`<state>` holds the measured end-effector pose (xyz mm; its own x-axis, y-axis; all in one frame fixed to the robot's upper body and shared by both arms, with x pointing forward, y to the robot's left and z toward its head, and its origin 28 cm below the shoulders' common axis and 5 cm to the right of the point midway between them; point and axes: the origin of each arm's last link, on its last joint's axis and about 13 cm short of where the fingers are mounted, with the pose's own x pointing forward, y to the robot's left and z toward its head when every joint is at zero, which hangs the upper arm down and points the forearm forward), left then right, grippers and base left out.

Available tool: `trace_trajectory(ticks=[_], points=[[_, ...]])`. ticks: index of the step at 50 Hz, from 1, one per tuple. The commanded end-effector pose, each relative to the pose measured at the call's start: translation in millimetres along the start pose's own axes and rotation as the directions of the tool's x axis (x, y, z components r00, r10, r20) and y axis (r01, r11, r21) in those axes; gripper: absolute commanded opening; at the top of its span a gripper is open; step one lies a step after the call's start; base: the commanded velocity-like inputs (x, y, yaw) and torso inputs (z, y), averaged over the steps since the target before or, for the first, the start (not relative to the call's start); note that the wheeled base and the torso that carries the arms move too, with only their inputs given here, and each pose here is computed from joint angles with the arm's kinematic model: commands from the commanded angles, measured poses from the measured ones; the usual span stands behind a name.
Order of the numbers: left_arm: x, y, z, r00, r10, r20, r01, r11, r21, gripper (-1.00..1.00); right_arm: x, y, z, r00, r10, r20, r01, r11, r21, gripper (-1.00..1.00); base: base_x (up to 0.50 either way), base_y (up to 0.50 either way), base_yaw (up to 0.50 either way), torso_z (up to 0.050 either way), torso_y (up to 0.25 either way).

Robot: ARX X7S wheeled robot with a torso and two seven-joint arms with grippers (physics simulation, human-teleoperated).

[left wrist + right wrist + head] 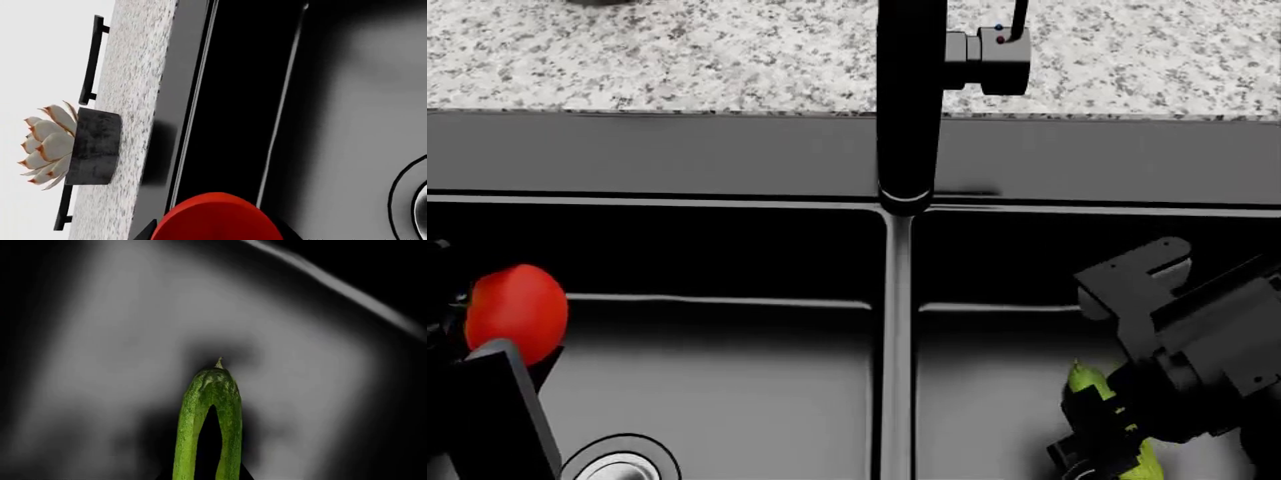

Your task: Pick the vegetables from the sink and place them on the cutting board.

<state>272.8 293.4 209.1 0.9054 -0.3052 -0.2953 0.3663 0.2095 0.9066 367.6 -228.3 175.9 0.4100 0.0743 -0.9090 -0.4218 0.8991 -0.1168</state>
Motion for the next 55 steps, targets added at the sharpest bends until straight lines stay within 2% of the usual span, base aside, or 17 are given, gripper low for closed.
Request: trace_trajectory(ticks=[1, 4, 6, 7, 8, 9, 11, 14, 18, 24, 32, 37, 43, 47, 50, 52, 55], points=[[0, 0.8, 4, 1.0, 0.018, 0.014, -0.018, 1.0, -0.019, -1.0, 39, 17.0, -24, 0.989, 0.049, -0.141, -0.061, 0.995, -0.082, -1.0, 0.02, 0.0, 0.0, 0.0, -0.013], [2, 0.5, 3, 1.0, 0.025, 0.017, -0.024, 0.999, -0.021, -1.0, 36, 18.2, -27, 0.987, 0.056, -0.153, -0.07, 0.994, -0.089, -1.0, 0.02, 0.0, 0.0, -0.007, -0.011], [4, 2.7, 6, 0.998, 0.047, 0.04, -0.044, 0.996, -0.073, -1.0, 28, 20.9, -28, 0.984, 0.058, -0.169, -0.08, 0.989, -0.126, -1.0, 0.02, 0.0, 0.0, 0.0, -0.005], [6, 4.8, 6, 0.996, 0.07, 0.058, -0.061, 0.987, -0.146, -1.0, 21, 21.9, -28, 0.984, 0.06, -0.166, -0.084, 0.986, -0.143, -1.0, 0.02, 0.0, 0.0, -0.01, -0.01], [6, 5.7, 7, 0.995, 0.077, 0.056, -0.067, 0.984, -0.162, -1.0, 18, 22.4, -28, 0.984, 0.057, -0.169, -0.083, 0.985, -0.151, -1.0, 0.02, 0.0, 0.0, 0.0, 0.0], [6, 7.4, 8, 0.991, 0.093, 0.098, -0.069, 0.972, -0.227, -1.0, 10, 22.8, -26, 0.987, 0.049, -0.154, -0.078, 0.979, -0.188, -1.0, 0.02, 0.0, 0.0, 0.0, 0.0], [6, 8.7, 11, 0.987, 0.109, 0.12, -0.07, 0.955, -0.287, -1.0, -10, 26.1, -21, 0.991, 0.052, -0.124, -0.079, 0.972, -0.223, -1.0, 0.02, 0.0, 0.0, 0.0, -0.005], [13, 5.6, 7, 0.987, 0.125, 0.104, -0.085, 0.943, -0.323, -1.0, -35, 29.9, -19, 0.993, 0.043, -0.108, -0.069, 0.967, -0.245, -1.0, 0.02, 0.0, 0.0, 0.0, 0.0], [18, -0.8, 4, 0.98, 0.135, 0.149, -0.078, 0.939, -0.336, -1.0, -68, 37.5, -17, 0.996, 0.016, -0.084, -0.041, 0.953, -0.299, -1.0, 0.02, 0.0, 0.0, 0.0, 0.0], [14, -3.5, 9, 0.969, 0.137, 0.206, -0.062, 0.939, -0.337, -1.0, -115, 44.2, -6, 0.996, -0.08, 0.041, 0.09, 0.925, -0.368, -1.0, 0.02, 0.0, 0.0, 0.0, 0.083], [4, -3.4, 18, 0.969, 0.141, 0.205, -0.061, 0.933, -0.354, -1.0, -147, 44.8, -12, 0.956, -0.201, 0.215, 0.266, 0.902, -0.34, -1.0, 0.03, 0.0, 0.0, 0.0, 0.25], [2, -4.0, 21, 0.968, 0.151, 0.199, -0.07, 0.929, -0.363, -1.0, -163, 48.0, -17, 0.936, -0.219, 0.275, 0.302, 0.901, -0.312, -1.0, 0.03, 0.0, 0.0, 0.0, 0.25], [9, -12.9, 19, 0.967, 0.215, 0.135, -0.134, 0.885, -0.446, -1.0, -160, 57.9, -26, 0.846, -0.305, 0.437, 0.434, 0.871, -0.232, -1.0, 0.03, 0.0, 0.0, 0.0, 0.25], [11, -14.9, 21, 0.967, 0.221, 0.126, -0.141, 0.876, -0.461, -1.0, -151, 61.8, -31, 0.83, -0.326, 0.452, 0.457, 0.862, -0.217, -1.0, 0.03, 0.0, 0.0, 0.0, 0.25], [5, -14.4, 26, 0.962, 0.239, 0.131, -0.154, 0.873, -0.463, -1.0, -149, 63.9, -35, 0.81, -0.34, 0.477, 0.462, 0.872, -0.163, -1.0, -0.19, 0.0, 0.0, 0.0, 0.25], [4, -18.6, 24, 0.96, 0.248, 0.131, -0.158, 0.863, -0.479, -1.0, -148, 64.7, -40, 0.787, -0.358, 0.502, 0.478, 0.869, -0.129, -1.0, -0.5, 0.0, 0.0, 0.0, 0.25], [2, -26.8, 26, 0.96, 0.245, 0.138, -0.155, 0.872, -0.465, -1.0, -145, 65.3, -45, 0.787, -0.354, 0.505, 0.465, 0.879, -0.109, -1.0, -0.5, 0.0, 0.0, 0.0, 0.25]])
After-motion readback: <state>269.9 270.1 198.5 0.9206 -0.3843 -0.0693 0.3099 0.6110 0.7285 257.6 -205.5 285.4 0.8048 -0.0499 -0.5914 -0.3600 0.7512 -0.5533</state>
